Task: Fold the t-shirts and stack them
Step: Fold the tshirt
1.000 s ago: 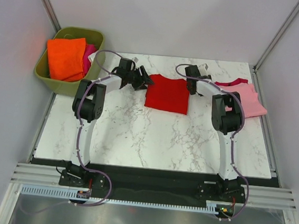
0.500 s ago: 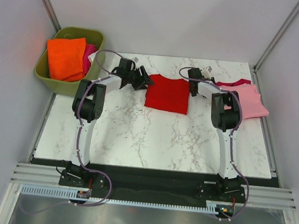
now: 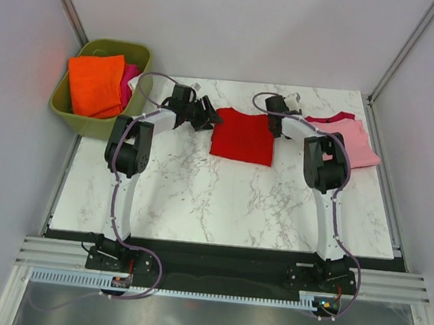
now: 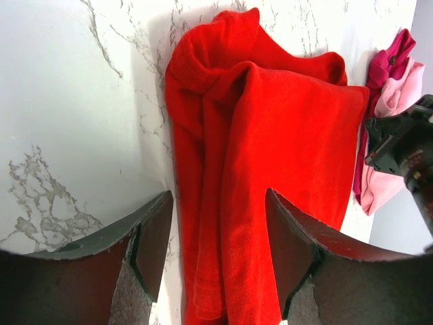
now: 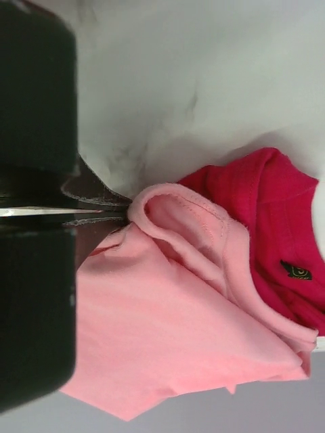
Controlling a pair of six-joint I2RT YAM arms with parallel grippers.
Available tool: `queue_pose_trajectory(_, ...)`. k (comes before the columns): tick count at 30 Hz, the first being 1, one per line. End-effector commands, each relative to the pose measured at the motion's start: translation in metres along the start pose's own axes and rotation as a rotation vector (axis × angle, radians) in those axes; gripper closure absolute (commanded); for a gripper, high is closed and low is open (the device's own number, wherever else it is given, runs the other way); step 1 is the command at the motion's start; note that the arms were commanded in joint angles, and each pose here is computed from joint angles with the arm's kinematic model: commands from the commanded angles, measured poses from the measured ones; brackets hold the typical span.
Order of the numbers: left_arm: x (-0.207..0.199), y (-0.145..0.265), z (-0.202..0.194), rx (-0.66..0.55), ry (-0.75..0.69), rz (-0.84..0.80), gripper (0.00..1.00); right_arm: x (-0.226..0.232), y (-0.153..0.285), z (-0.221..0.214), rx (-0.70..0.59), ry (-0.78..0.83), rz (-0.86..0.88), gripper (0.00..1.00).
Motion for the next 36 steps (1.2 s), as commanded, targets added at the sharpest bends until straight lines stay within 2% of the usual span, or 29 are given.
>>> queue_pose_trajectory(1, -0.017, 0.016, 0.011, -0.038, -0.062, -0.022, 0.36, -0.002, 0.035, 0.043, -0.071, -0.149, 0.136, 1.00)
queue_pose_trajectory(8, -0.018, 0.017, 0.013, -0.043, -0.064, -0.022, 0.36, 0.019, 0.048, 0.060, -0.075, -0.215, 0.292, 0.99)
queue_pose_trajectory(9, -0.017, 0.016, 0.012, -0.040, -0.062, -0.020, 0.36, 0.019, 0.051, 0.063, -0.080, -0.235, 0.304, 0.96)
queue_pose_trajectory(10, -0.017, 0.016, 0.013, -0.043, -0.060, -0.021, 0.36, 0.017, 0.052, 0.067, -0.086, -0.251, 0.306, 0.79)
queue_pose_trajectory(11, -0.017, 0.015, 0.013, -0.042, -0.058, -0.020, 0.36, 0.017, 0.052, 0.069, -0.089, -0.263, 0.307, 0.70)
queue_pose_trajectory(12, -0.015, 0.014, 0.013, -0.042, -0.055, -0.018, 0.35, 0.016, 0.053, 0.071, -0.092, -0.274, 0.308, 0.66)
queue_pose_trajectory(17, -0.014, 0.009, 0.014, -0.043, -0.040, -0.013, 0.34, 0.003, 0.068, 0.080, -0.114, -0.333, 0.345, 0.64)
queue_pose_trajectory(19, -0.013, 0.008, 0.016, -0.049, -0.037, -0.008, 0.34, -0.007, 0.079, 0.086, -0.137, -0.374, 0.385, 0.59)
queue_pose_trajectory(24, -0.015, 0.008, 0.019, -0.062, -0.046, -0.015, 0.28, -0.022, 0.110, 0.104, -0.226, -0.464, 0.600, 0.55)
queue_pose_trajectory(26, -0.015, 0.010, 0.019, -0.074, -0.048, -0.011, 0.21, -0.022, 0.110, 0.096, -0.220, -0.487, 0.646, 0.48)
queue_pose_trajectory(27, -0.015, 0.010, 0.019, -0.084, -0.050, -0.001, 0.20, -0.029, 0.120, 0.104, -0.258, -0.527, 0.709, 0.46)
queue_pose_trajectory(28, -0.014, 0.012, 0.018, -0.087, -0.046, 0.006, 0.17, -0.023, 0.118, 0.094, -0.239, -0.527, 0.748, 0.41)
queue_pose_trajectory(29, -0.014, 0.012, 0.018, -0.090, -0.042, 0.012, 0.17, -0.026, 0.114, 0.097, -0.243, -0.595, 0.785, 0.40)
queue_pose_trajectory(30, -0.013, 0.012, 0.018, -0.095, -0.039, 0.017, 0.17, -0.024, 0.122, 0.097, -0.244, -0.613, 0.883, 0.39)
queue_pose_trajectory(31, -0.015, 0.010, 0.021, -0.113, -0.044, 0.007, 0.17, -0.019, 0.110, 0.084, -0.202, -0.632, 0.912, 0.39)
queue_pose_trajectory(32, -0.015, 0.010, 0.022, -0.117, -0.043, 0.008, 0.17, -0.018, 0.109, 0.088, -0.218, -0.679, 0.959, 0.39)
queue_pose_trajectory(33, -0.015, 0.010, 0.024, -0.125, -0.040, 0.013, 0.17, -0.008, 0.109, 0.077, -0.163, -0.704, 1.045, 0.39)
queue_pose_trajectory(36, -0.014, 0.009, 0.026, -0.144, -0.030, 0.022, 0.19, -0.003, 0.096, 0.072, -0.127, -0.773, 1.105, 0.35)
Point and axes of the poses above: each gripper's point midway between its finger pads, its own y axis back along the fingers, its own x axis along the line the jaws close on, z = x × y, the point moved 6 cm from there along y, back along the fingers, and after that the axes turned 2 degrees about y, right-handed, at the moved point
